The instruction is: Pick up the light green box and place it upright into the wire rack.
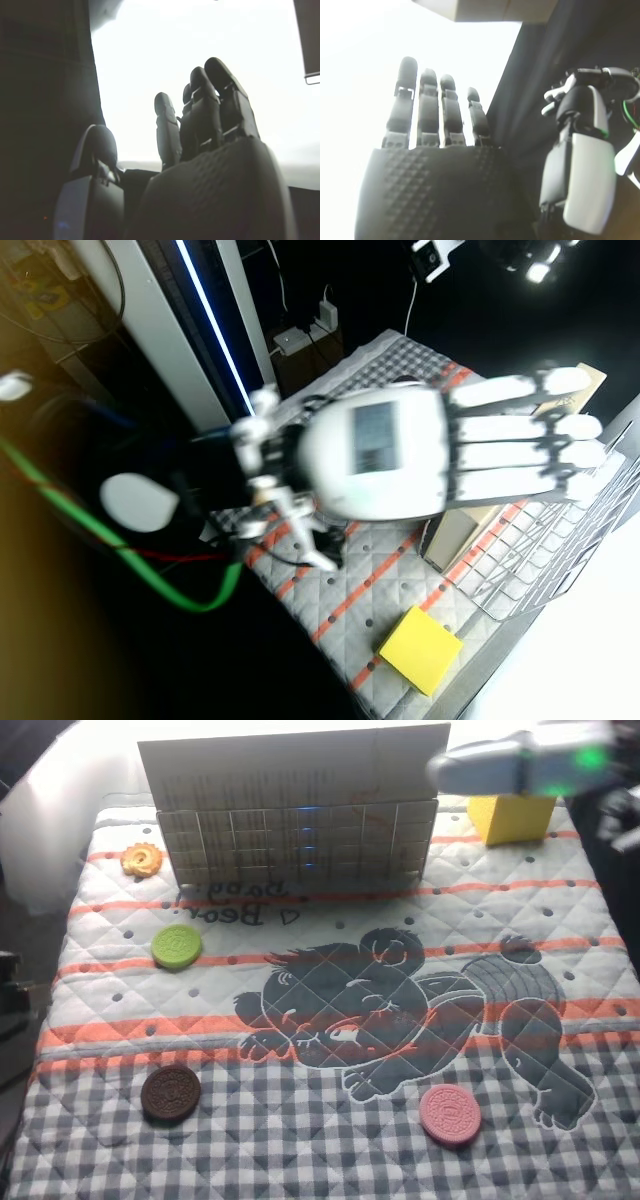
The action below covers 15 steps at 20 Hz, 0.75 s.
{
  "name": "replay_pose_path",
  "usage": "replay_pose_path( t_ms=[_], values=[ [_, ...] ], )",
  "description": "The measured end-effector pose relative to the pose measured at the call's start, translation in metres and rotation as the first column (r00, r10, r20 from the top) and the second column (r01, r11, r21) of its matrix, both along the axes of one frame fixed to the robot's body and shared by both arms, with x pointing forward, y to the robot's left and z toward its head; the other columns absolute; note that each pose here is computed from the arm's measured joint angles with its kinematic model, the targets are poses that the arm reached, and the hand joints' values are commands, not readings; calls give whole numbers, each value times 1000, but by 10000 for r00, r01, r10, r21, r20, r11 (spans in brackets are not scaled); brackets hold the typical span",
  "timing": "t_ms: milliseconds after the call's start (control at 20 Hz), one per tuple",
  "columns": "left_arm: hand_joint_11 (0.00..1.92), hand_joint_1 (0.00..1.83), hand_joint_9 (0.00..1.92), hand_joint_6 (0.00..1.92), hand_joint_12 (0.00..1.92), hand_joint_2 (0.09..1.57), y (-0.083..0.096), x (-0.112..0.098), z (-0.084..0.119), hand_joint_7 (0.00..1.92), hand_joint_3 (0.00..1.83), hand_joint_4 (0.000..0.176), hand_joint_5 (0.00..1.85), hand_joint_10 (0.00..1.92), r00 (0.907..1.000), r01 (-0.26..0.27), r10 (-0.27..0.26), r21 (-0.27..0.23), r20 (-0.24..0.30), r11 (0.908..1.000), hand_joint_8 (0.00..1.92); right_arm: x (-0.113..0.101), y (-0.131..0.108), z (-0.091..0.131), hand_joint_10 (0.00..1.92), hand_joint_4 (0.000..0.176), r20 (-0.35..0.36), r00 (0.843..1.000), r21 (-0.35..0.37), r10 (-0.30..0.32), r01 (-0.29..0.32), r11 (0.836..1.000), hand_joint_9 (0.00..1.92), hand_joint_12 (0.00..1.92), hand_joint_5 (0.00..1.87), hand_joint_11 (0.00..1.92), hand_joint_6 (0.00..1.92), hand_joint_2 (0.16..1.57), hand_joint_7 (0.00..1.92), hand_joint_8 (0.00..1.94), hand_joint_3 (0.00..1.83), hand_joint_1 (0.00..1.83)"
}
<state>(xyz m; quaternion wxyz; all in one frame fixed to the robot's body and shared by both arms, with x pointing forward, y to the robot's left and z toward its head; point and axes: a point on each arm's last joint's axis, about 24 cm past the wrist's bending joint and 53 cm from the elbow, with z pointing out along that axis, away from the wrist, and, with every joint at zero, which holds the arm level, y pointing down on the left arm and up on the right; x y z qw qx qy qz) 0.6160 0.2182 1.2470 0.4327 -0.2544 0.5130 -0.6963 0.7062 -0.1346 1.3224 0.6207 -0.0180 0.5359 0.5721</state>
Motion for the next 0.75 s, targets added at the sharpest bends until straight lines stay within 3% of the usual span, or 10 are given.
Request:
replay_pose_path(
  t_ms=[50,100,150,250,350,500,550,600,650,750],
  values=[
    [0,446,221,0,705,1152,2,-4,3,234,0,123,394,1,9999,0,2,-147,164,9999,1,-14,-9,-1,0,175,-132,9998,446,125,-119,9989,0,0,0,0,0,970,41,14,1,484],
    [0,485,217,5,668,1133,2,-6,3,249,0,100,414,0,9998,8,-4,-193,205,9998,3,-23,-13,-5,0,171,-219,9995,628,233,-219,9978,0,0,0,0,0,985,32,8,8,447],
    [0,455,215,1,653,1119,4,-12,6,249,0,116,408,0,9996,-11,24,-437,297,9990,2,-43,-15,-11,0,172,-260,9981,936,551,-524,9942,0,0,0,0,0,984,63,17,5,445],
    [0,474,195,2,549,1096,3,-19,11,242,0,123,404,2,9984,89,-52,-663,557,9978,4,-69,-11,-25,2,144,-382,9932,1276,1101,-1044,9863,38,0,0,0,0,1106,80,2,10,548],
    [0,525,180,2,419,1086,4,-28,21,241,0,132,398,1,9941,253,-150,-950,1071,9952,1,-90,-13,-43,7,109,-668,9878,1498,1404,-1292,9802,77,16,19,30,2,1002,111,4,0,517],
    [0,510,220,3,452,1117,5,-37,27,272,6,75,316,10,9882,400,-191,-1354,1521,9900,11,-103,-36,-53,8,97,-916,9893,2181,1139,-917,9716,102,43,37,76,6,1049,150,9,14,501],
    [0,529,269,2,601,1121,3,-37,28,324,2,39,333,10,9858,524,-293,-1371,1654,9892,7,-107,-43,-49,10,35,-736,9914,2545,1078,-859,9633,148,57,84,101,6,1073,191,7,7,470],
    [0,439,343,1,778,1100,1,-37,28,387,0,22,344,12,9849,591,-350,-1392,1694,9885,5,-112,-46,-44,15,4,-493,9926,2753,1113,-936,9568,177,68,89,120,4,1076,213,9,4,435],
    [0,395,400,0,876,1074,0,-36,27,430,0,38,343,17,9840,625,-382,-1365,1742,9887,8,-118,-49,-38,6,0,-231,9927,2988,1185,-1062,9484,164,49,61,73,0,1082,186,1,5,428],
    [0,265,510,9,924,1115,1,-30,30,531,9,20,418,22,9801,611,-324,-1424,1956,9879,11,-134,-51,-24,4,18,332,9895,3348,1404,-1434,9313,208,79,124,74,1,1104,187,1,2,487]
  ],
)
